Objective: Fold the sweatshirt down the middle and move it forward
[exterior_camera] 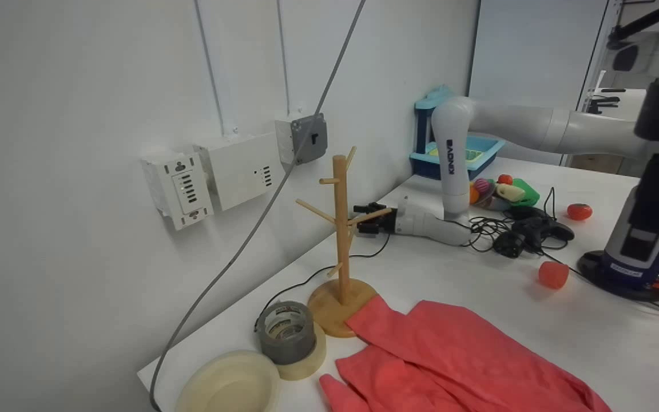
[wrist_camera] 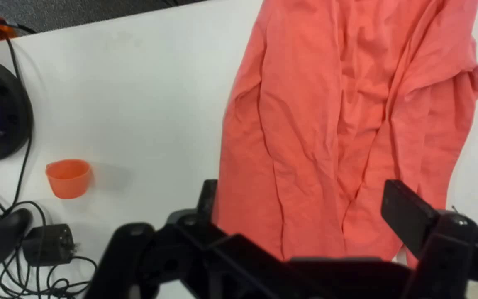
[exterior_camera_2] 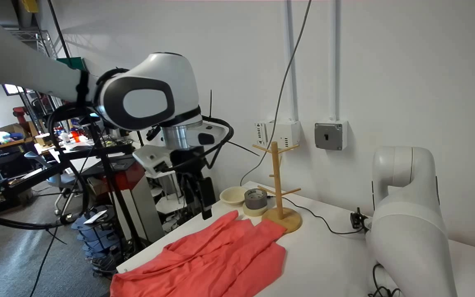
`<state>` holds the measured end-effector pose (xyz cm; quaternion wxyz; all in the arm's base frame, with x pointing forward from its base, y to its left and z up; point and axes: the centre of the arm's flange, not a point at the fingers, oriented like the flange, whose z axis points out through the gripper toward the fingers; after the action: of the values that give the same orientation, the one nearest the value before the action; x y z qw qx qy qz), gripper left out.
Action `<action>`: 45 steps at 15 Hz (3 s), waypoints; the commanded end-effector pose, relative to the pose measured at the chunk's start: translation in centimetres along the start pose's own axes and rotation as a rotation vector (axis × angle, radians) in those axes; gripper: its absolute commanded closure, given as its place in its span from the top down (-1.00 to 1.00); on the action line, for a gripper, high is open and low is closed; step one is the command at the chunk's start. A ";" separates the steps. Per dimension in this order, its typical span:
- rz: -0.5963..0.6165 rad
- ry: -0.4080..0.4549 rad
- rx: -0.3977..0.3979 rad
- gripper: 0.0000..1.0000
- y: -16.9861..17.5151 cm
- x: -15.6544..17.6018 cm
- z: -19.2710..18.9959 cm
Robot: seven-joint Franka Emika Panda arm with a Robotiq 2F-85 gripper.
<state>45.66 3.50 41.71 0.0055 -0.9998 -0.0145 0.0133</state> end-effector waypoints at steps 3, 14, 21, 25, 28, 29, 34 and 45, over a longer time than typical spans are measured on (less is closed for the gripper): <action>-0.027 -0.003 0.004 1.00 -1.7 3.9 1.2; -0.070 -0.041 -0.062 1.00 -0.1 8.3 4.4; -0.133 -0.032 -0.096 1.00 3.3 10.8 9.6; -0.168 0.029 -0.086 1.00 2.9 13.4 11.6; -0.192 0.056 -0.068 1.00 1.7 14.5 11.4; -0.158 0.035 -0.077 1.00 2.1 12.9 11.8; -0.171 0.047 -0.076 1.00 1.5 13.6 11.6; -0.291 -0.016 -0.076 1.00 2.4 17.6 20.4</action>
<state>59.99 2.45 22.03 -0.0256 -0.9906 -0.1298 0.0348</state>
